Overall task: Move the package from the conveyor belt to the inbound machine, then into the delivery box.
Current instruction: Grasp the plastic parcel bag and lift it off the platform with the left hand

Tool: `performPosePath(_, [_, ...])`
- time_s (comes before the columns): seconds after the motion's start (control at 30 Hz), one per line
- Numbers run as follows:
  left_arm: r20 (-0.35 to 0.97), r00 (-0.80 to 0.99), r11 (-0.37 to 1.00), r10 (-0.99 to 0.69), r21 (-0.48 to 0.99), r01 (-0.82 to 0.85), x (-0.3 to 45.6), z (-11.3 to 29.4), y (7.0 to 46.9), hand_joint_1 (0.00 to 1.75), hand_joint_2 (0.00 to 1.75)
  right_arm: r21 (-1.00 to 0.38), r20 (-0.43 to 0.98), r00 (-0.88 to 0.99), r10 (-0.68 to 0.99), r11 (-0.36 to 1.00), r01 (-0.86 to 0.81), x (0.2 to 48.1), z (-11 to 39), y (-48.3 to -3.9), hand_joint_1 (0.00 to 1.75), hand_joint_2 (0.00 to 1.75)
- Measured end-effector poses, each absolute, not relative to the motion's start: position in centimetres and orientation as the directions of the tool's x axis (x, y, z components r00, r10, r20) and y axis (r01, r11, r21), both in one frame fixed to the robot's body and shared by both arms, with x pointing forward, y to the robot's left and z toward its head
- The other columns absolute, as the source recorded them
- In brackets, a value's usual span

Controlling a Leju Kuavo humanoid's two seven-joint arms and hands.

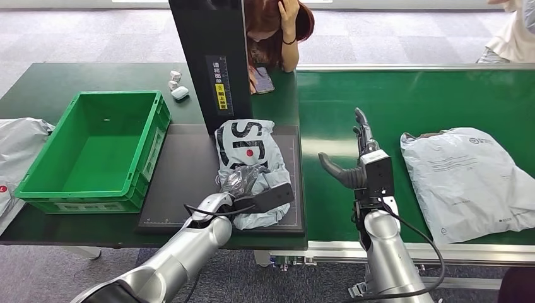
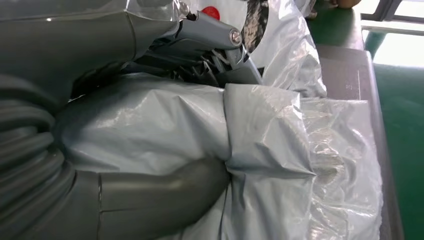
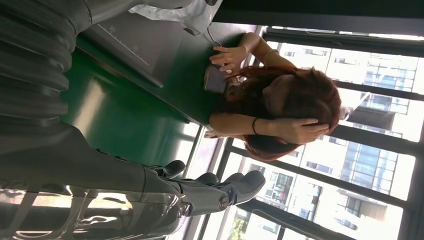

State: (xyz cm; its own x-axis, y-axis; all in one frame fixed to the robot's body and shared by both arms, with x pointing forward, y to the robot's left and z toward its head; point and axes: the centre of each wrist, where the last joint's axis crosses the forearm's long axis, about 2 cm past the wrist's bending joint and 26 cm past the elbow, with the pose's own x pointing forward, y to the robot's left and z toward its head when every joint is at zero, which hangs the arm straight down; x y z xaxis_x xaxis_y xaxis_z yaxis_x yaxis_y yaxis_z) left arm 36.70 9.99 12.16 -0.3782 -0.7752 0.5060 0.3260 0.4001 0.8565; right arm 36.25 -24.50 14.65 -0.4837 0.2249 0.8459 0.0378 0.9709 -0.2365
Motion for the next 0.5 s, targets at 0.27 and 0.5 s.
performPosePath(0.27, [0.503,-0.392,0.401,-0.770,0.860,0.315,36.78,12.09,10.29,1.75,1.75,-0.234,0.843,-0.489,0.223,0.971,0.039,36.03,14.72,-24.50,0.00,1.75])
performPosePath(0.5, [0.517,-0.416,0.431,-0.748,0.855,0.290,36.62,11.83,10.50,1.75,1.75,-0.233,0.846,-0.485,0.224,0.971,0.042,35.90,14.82,-24.50,0.00,1.75])
